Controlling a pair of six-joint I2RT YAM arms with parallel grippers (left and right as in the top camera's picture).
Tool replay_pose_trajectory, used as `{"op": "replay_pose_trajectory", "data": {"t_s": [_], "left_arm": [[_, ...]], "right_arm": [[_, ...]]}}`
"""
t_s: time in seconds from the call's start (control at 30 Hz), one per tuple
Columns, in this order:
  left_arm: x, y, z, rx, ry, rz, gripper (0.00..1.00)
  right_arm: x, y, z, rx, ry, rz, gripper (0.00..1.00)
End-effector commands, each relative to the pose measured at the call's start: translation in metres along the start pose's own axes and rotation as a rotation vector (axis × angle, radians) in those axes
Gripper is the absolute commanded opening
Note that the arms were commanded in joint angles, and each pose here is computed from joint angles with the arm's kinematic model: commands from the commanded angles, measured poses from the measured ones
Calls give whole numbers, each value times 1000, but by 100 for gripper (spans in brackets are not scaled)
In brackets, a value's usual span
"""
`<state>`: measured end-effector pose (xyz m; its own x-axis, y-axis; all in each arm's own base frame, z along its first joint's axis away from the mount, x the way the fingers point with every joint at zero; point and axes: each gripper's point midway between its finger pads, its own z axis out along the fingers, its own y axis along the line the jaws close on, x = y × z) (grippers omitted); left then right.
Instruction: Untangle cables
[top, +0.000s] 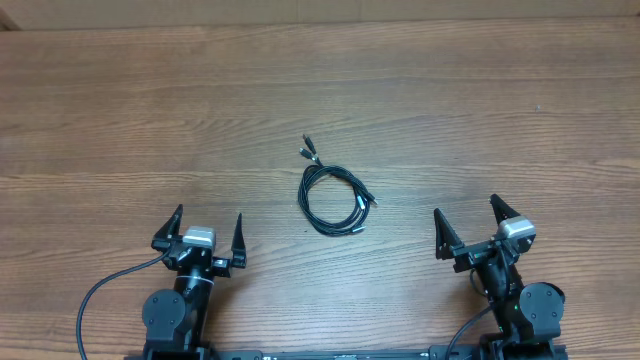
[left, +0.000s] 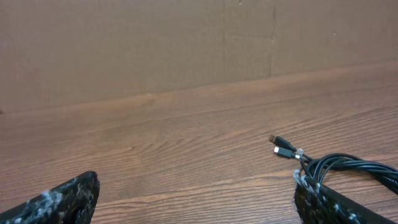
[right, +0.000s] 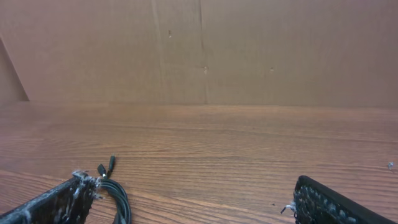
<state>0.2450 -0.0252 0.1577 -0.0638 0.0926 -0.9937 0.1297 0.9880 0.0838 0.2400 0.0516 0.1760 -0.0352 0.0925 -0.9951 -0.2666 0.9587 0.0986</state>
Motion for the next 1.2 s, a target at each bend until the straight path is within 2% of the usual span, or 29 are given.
{"op": "replay_pose_trajectory", "data": {"t_s": [0.0, 0.27, 0.33, 0.47, 0.63, 0.77, 0.93, 1.17], "left_arm": [[1, 0, 0, -1, -1, 16, 100], [0, -6, 0, 33, -8, 16, 100], [-2, -8, 0, 42, -13, -26, 99], [-18, -17, -2, 102, -78, -28, 99], [-33, -16, -3, 98, -143, -5, 100], [-30, -18, -3, 106, -130, -32, 99], [-27, -32, -5, 189, -117, -34, 100], [-43, -47, -14, 289, -134, -26, 100]], "right_arm": [[2, 2, 0, -10, -2, 5, 100], [2, 4, 0, -20, -1, 7, 100], [2, 9, 0, -53, 2, 31, 100], [2, 12, 0, -67, 1, 32, 100], [2, 11, 0, -63, 2, 61, 100], [3, 10, 0, -56, 3, 61, 100], [3, 12, 0, -69, 7, 69, 100], [-1, 18, -2, -99, 22, 157, 100]]}}
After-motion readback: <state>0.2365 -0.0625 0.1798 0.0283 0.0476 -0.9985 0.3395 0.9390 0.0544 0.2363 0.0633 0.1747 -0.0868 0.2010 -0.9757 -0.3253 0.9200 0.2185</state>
